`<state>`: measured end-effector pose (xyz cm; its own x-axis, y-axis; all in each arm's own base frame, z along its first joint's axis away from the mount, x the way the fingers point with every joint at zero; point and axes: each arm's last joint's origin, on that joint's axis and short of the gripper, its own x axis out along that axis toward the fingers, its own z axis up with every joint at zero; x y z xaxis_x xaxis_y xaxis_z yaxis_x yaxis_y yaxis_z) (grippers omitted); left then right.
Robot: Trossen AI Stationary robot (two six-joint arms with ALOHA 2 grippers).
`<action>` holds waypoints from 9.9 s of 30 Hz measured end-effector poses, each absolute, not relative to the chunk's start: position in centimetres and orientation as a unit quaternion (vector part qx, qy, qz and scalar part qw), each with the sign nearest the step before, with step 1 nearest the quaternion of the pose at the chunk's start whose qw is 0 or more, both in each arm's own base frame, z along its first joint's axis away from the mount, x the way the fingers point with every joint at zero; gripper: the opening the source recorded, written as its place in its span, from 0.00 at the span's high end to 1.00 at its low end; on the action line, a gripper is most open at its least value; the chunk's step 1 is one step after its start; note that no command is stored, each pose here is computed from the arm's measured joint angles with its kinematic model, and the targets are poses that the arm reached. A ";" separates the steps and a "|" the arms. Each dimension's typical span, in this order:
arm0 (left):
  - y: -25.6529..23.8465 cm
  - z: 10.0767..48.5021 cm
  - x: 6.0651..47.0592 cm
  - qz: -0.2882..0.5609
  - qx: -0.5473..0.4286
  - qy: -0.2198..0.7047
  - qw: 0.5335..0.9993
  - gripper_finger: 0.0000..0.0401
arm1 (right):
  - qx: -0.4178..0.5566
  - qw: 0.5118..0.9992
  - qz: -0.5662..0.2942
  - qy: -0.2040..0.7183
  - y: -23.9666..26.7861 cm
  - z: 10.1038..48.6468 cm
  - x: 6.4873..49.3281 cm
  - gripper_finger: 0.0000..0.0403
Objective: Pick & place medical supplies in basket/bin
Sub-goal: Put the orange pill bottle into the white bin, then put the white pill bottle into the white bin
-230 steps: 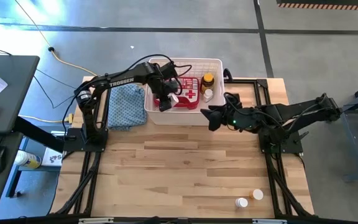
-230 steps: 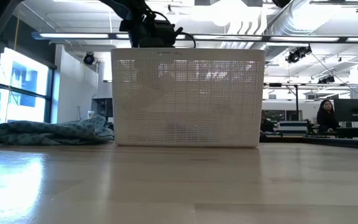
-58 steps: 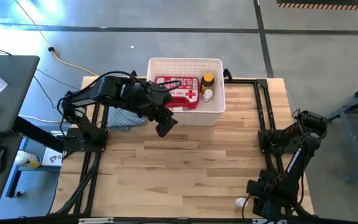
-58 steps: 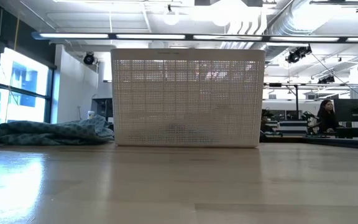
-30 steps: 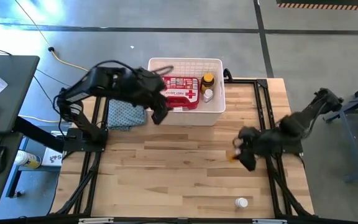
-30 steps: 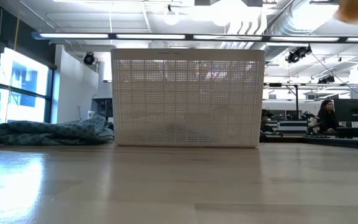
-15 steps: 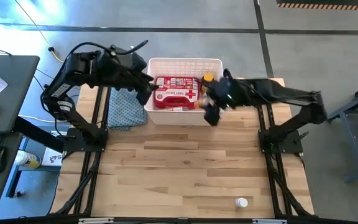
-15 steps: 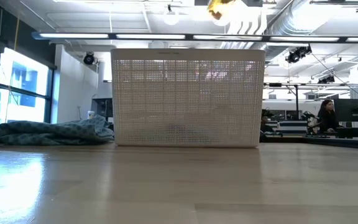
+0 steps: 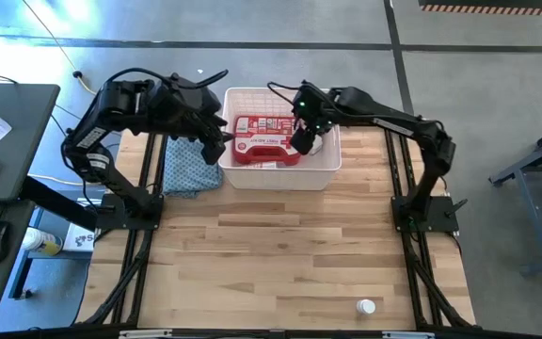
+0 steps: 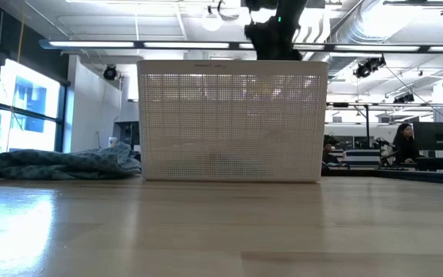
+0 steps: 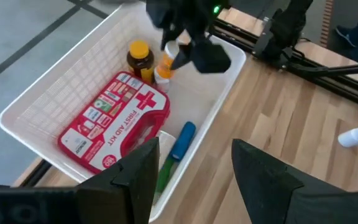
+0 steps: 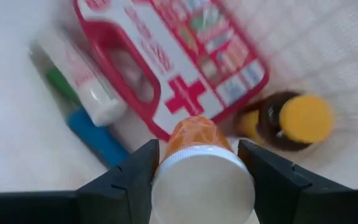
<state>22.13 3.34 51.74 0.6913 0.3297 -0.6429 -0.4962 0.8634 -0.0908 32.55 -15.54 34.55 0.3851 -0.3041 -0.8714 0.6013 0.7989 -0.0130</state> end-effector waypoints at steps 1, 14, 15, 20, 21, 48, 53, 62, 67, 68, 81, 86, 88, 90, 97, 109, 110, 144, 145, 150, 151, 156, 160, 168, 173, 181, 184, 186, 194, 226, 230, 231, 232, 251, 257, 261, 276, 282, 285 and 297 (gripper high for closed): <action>3.3 51.8 22.1 0.228 -0.130 0.320 0.910 0.42 | 0.161 0.810 -0.273 0.493 -16.0 33.8 32.7 0.49; 3.3 51.9 20.2 0.254 -0.108 0.335 0.901 0.42 | 0.200 0.730 -0.262 0.599 -19.0 28.1 33.4 0.49; 3.3 52.0 20.0 0.258 -0.107 0.333 0.901 0.42 | 0.200 0.729 -0.263 0.599 -19.1 28.0 33.4 0.49; 3.5 51.9 20.1 0.287 -0.092 0.330 0.894 0.42 | 0.196 0.735 -0.263 0.593 -19.5 27.6 33.8 0.50; 3.5 52.0 20.1 0.295 -0.087 0.329 0.893 0.42 | 0.196 0.737 -0.266 0.590 -19.5 27.5 33.9 0.51; 9.4 52.6 18.8 0.359 -0.102 0.300 0.878 0.42 | 0.233 0.717 -0.259 0.604 -18.7 20.7 33.3 0.46; 10.2 52.5 19.0 0.354 -0.109 0.298 0.880 0.42 | 0.234 0.712 -0.259 0.609 -18.6 20.0 33.0 0.50; 10.4 52.4 19.2 0.352 -0.108 0.299 0.880 0.42 | 0.230 0.717 -0.263 0.602 -18.8 20.1 33.1 0.43; 10.4 52.4 19.1 0.352 -0.108 0.300 0.880 0.42 | 0.220 0.718 -0.260 0.608 -18.8 20.1 33.1 0.37; 10.4 52.4 19.1 0.352 -0.108 0.300 0.880 0.42 | 0.219 0.717 -0.259 0.608 -18.8 20.1 33.1 0.37; 10.3 52.3 19.1 0.336 -0.115 0.304 0.884 0.42 | 0.210 0.760 -0.272 0.552 -18.0 25.2 31.5 0.36; 10.2 52.3 19.2 0.333 -0.129 0.300 0.885 0.42 | 0.215 0.785 -0.273 0.513 -17.2 27.9 30.5 0.36; 10.2 52.3 19.2 0.334 -0.135 0.298 0.884 0.42 | 0.220 0.798 -0.273 0.490 -16.9 29.1 30.2 0.36; 10.2 52.3 19.2 0.336 -0.142 0.296 0.883 0.42 | 0.219 0.814 -0.274 0.463 -16.4 30.3 30.0 0.36; 9.9 52.4 19.3 0.289 -0.186 0.288 0.894 0.42 | 0.216 0.862 -0.271 0.369 -14.4 34.4 29.1 0.36; 6.5 52.4 20.9 0.231 -0.157 0.294 0.914 0.42 | 0.236 0.885 -0.265 0.301 -7.4 39.3 25.9 0.36; 6.2 52.4 21.1 0.229 -0.156 0.295 0.915 0.42 | 0.240 0.887 -0.260 0.298 -6.8 39.6 25.6 0.36; -9.6 47.1 32.1 0.160 -0.271 0.295 0.902 0.42 | 0.268 0.817 -0.012 0.510 18.5 31.8 18.0 0.36; -10.4 47.0 32.1 0.159 -0.277 0.292 0.901 0.42 | 0.271 0.816 -0.007 0.510 19.0 31.1 17.7 0.36; -13.2 46.8 32.0 0.142 -0.306 0.280 0.899 0.42 | 0.231 0.837 0.007 0.496 20.8 28.3 15.6 0.36; -13.5 46.8 32.0 0.143 -0.314 0.275 0.898 0.42 | 0.217 0.843 0.011 0.492 21.0 27.7 15.3 0.36; -14.8 47.5 31.8 0.146 -0.344 0.222 0.900 0.42 | 0.170 0.864 0.071 0.469 22.1 25.0 14.3 0.36; -15.8 47.9 31.5 0.139 -0.349 0.198 0.905 0.42 | 0.143 0.864 0.096 0.473 22.2 23.0 13.6 0.36; -16.3 47.7 31.7 0.142 -0.355 0.195 0.903 0.42 | 0.146 0.864 0.119 0.467 22.7 21.6 13.1 0.36; -16.4 47.5 31.9 0.137 -0.355 0.200 0.903 0.42 | 0.129 0.855 0.150 0.480 24.4 20.5 13.2 0.36; -16.5 47.1 31.9 0.136 -0.350 0.216 0.901 0.42 | 0.097 0.873 0.095 0.469 24.8 19.7 13.5 0.36; -16.5 47.1 31.9 0.135 -0.347 0.218 0.902 0.42 | 0.095 0.863 0.104 0.485 25.1 19.2 13.4 0.36; -16.5 47.1 31.9 0.135 -0.347 0.219 0.902 0.42 | 0.099 0.859 0.120 0.488 25.5 19.0 13.4 0.36; -16.5 46.9 31.8 0.130 -0.342 0.237 0.900 0.42 | 0.067 0.851 0.124 0.506 26.2 17.4 13.5 0.36; -16.6 46.9 31.8 0.116 -0.340 0.244 0.901 0.42 | 0.070 0.835 0.119 0.533 26.2 16.7 13.4 0.53; -16.6 46.9 31.8 0.115 -0.341 0.242 0.901 0.42 | 0.074 0.835 0.122 0.531 26.3 16.8 13.4 0.58; -16.6 46.9 31.8 0.115 -0.341 0.242 0.901 0.42 | 0.074 0.835 0.121 0.531 26.2 16.8 13.4 0.58; -16.6 46.9 31.8 0.115 -0.341 0.242 0.901 0.42 | 0.074 0.835 0.122 0.531 26.3 16.8 13.4 0.58; -16.5 46.9 31.8 0.114 -0.325 0.243 0.907 0.42 | 0.156 0.859 0.059 0.484 24.5 18.9 15.2 0.58; -16.5 46.9 31.8 0.116 -0.313 0.242 0.911 0.42 | 0.194 0.892 0.040 0.407 21.5 22.7 17.0 0.60; -15.2 47.2 31.8 0.144 -0.321 0.233 0.906 0.42 | 0.202 0.919 0.028 0.338 18.7 25.6 18.2 0.60; -4.5 50.6 29.3 0.234 -0.200 0.203 0.929 0.42 | 0.105 0.962 -0.159 0.197 6.6 37.2 24.1 0.59; 1.1 51.4 28.4 0.213 -0.164 0.229 0.935 0.42 | 0.115 0.943 -0.254 0.183 -1.6 38.8 25.2 0.59; 3.6 51.2 28.2 0.199 -0.143 0.252 0.936 0.42 | 0.140 0.933 -0.270 0.194 -5.5 38.2 25.8 0.59; 12.5 50.9 25.3 0.186 -0.109 0.283 0.935 0.42 | 0.191 0.862 -0.310 0.353 -13.9 34.5 30.3 0.59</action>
